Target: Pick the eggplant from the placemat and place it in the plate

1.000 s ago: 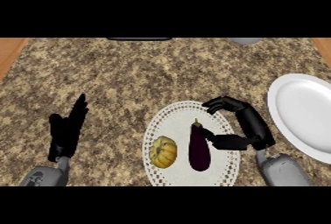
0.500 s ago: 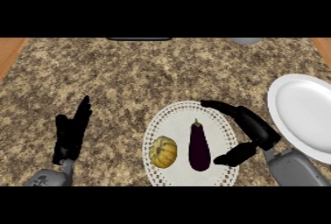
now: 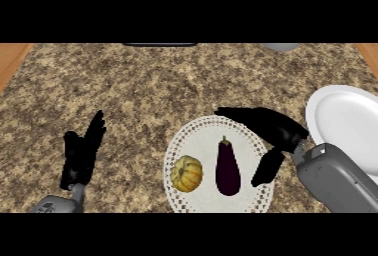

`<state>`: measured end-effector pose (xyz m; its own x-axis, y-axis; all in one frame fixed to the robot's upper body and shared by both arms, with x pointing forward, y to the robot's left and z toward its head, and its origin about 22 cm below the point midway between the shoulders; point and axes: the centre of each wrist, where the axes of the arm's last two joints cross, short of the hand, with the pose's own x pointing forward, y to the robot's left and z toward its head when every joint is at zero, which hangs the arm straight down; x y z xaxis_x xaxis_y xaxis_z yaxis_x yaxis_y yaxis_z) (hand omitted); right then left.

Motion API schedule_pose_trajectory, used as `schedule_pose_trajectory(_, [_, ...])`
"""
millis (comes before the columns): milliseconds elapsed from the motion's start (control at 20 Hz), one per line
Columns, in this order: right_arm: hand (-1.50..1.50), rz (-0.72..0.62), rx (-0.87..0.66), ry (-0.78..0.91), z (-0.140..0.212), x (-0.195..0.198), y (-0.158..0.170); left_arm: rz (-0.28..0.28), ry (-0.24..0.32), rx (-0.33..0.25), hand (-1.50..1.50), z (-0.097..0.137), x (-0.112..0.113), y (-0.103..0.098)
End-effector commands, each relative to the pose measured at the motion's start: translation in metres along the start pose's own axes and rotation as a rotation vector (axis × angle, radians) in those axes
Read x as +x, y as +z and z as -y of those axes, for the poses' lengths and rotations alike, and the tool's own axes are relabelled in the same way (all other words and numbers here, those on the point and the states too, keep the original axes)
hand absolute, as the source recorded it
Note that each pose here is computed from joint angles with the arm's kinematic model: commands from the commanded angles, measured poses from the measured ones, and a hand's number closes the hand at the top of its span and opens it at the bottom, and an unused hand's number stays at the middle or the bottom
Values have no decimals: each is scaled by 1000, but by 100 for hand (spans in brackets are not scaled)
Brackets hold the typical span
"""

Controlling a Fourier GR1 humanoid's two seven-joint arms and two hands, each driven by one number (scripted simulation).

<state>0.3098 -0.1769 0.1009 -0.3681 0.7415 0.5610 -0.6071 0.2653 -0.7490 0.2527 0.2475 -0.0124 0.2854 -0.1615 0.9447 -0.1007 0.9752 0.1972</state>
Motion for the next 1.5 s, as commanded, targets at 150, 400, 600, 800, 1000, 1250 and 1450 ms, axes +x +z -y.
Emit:
schedule_pose_trajectory(150, [-150, -93, 224, 65, -3, 22, -29, 1, -6, 0, 0, -9, 3, -3])
schedule_pose_trajectory(400, [-150, -144, 247, 74, -16, 9, -36, -9, 3, 10, 0, 7, -1, -2])
schedule_pose_trajectory(600, [-150, -152, 262, 79, -7, 19, -46, -4, 10, 9, 0, 4, -14, -4])
schedule_pose_trajectory(800, [-150, -137, 285, 79, -15, 5, -47, -4, 16, -5, 0, -6, 1, -9])
schedule_pose_trajectory(1000, [-150, -144, 292, 92, -42, -5, -39, 7, 4, -3, 0, -5, 15, -11])
schedule_pose_trajectory(1250, [-150, -140, 289, 67, -44, -5, -52, -9, 6, 15, 0, 0, 9, -11])
schedule_pose_trajectory(1450, [-150, -163, 298, 68, -46, -11, -66, -6, 17, 8, 0, -4, 0, 14])
